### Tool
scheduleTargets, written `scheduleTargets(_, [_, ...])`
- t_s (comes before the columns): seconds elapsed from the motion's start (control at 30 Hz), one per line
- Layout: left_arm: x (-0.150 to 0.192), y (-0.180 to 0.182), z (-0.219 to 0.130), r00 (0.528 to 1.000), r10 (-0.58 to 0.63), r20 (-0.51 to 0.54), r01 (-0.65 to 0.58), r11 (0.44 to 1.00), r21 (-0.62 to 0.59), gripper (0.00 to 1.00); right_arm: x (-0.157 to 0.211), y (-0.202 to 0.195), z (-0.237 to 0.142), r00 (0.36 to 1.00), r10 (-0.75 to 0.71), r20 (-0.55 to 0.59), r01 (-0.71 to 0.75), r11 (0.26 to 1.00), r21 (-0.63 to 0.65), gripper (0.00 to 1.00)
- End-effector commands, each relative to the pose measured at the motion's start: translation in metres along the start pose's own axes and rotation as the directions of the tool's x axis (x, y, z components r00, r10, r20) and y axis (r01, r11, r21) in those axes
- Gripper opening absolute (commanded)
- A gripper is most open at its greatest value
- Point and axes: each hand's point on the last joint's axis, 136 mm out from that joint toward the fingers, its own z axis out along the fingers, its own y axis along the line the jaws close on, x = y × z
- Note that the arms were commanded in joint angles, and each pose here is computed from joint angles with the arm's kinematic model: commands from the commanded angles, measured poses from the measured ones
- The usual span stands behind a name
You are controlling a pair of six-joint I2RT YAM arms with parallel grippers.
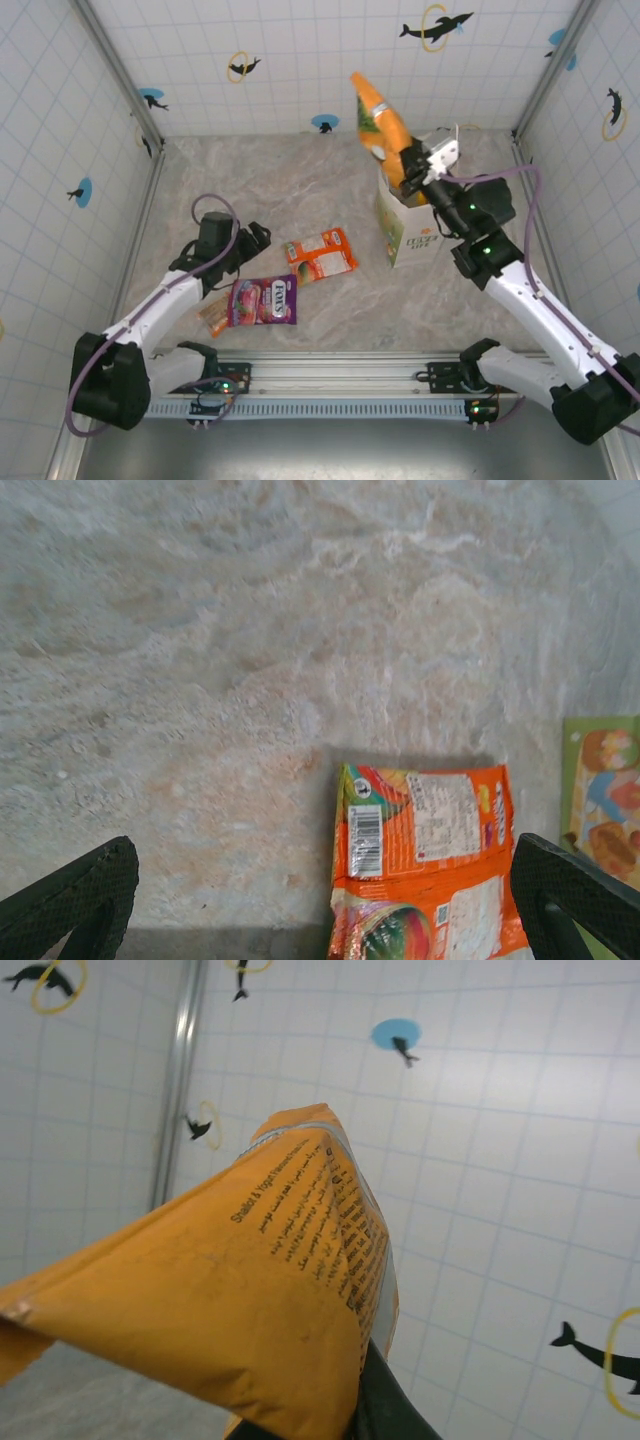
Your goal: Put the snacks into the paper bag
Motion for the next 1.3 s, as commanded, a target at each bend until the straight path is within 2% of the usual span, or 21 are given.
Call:
scheduleTargets(0.0, [-0.007, -0.014, 0.005, 0.999, 0.042, 0.031, -0.043, 0.999, 0.019, 0.98, -0.034, -0.022, -0.014, 0.986, 0.069, 0.149, -0.078, 0.996, 0.053, 0.00])
scheduleTargets(0.1, [-0.003, -0.018, 0.012, 0.998, 0.056, 0.015, -0.057, 0.998, 0.022, 0.98, -0.036, -0.037, -0.021, 0.980, 0.093, 0.174, -0.110, 0.990, 0.091, 0.00])
scheduleTargets(0.17, [0.000, -0.021, 0.016, 0.998, 0.069, 0.003, -0.069, 0.997, 0.027, 0.98, -0.027, -0.046, -0.023, 0.985, 0.096, 0.145, -0.115, 0.986, 0.123, 0.00])
scheduleTargets(0.3, [0.003, -0.029, 0.023, 0.996, 0.092, -0.018, -0.091, 0.995, 0.034, 0.98, 0.013, -0.060, -0.027, 0.989, 0.139, 0.055, -0.146, 0.972, 0.184, 0.00])
scheduleTargets(0.53, [0.004, -0.038, 0.027, 0.993, 0.115, -0.030, -0.113, 0.993, 0.043, 0.98, 0.079, -0.059, -0.037, 0.972, 0.213, -0.102, -0.187, 0.958, 0.219, 0.00])
scheduleTargets(0.77, [0.003, -0.036, 0.028, 0.993, 0.115, -0.026, -0.114, 0.993, 0.030, 0.98, 0.107, -0.060, -0.042, 0.958, 0.231, -0.168, -0.188, 0.953, 0.236, 0.00])
scheduleTargets(0.87, [0.002, -0.037, 0.028, 0.993, 0.114, -0.024, -0.113, 0.993, 0.034, 0.97, 0.115, -0.062, -0.044, 0.953, 0.236, -0.188, -0.187, 0.951, 0.245, 0.05])
scheduleTargets(1.0, [0.003, -0.037, 0.029, 0.993, 0.115, -0.030, -0.114, 0.993, 0.035, 0.97, 0.124, -0.060, -0.046, 0.945, 0.249, -0.211, -0.197, 0.951, 0.240, 0.26])
scheduleTargets(1.1, [0.004, -0.037, 0.029, 0.992, 0.119, -0.034, -0.118, 0.992, 0.034, 0.96, 0.129, -0.057, -0.047, 0.938, 0.259, -0.232, -0.204, 0.950, 0.234, 0.36])
scheduleTargets(1.2, [0.007, -0.041, 0.028, 0.989, 0.137, -0.049, -0.134, 0.989, 0.059, 0.89, 0.131, -0.056, -0.048, 0.934, 0.264, -0.241, -0.208, 0.950, 0.233, 0.38])
scheduleTargets(1.27, [0.009, -0.042, 0.027, 0.988, 0.147, -0.055, -0.144, 0.987, 0.068, 0.88, 0.131, -0.056, -0.048, 0.934, 0.265, -0.241, -0.209, 0.950, 0.233, 0.39])
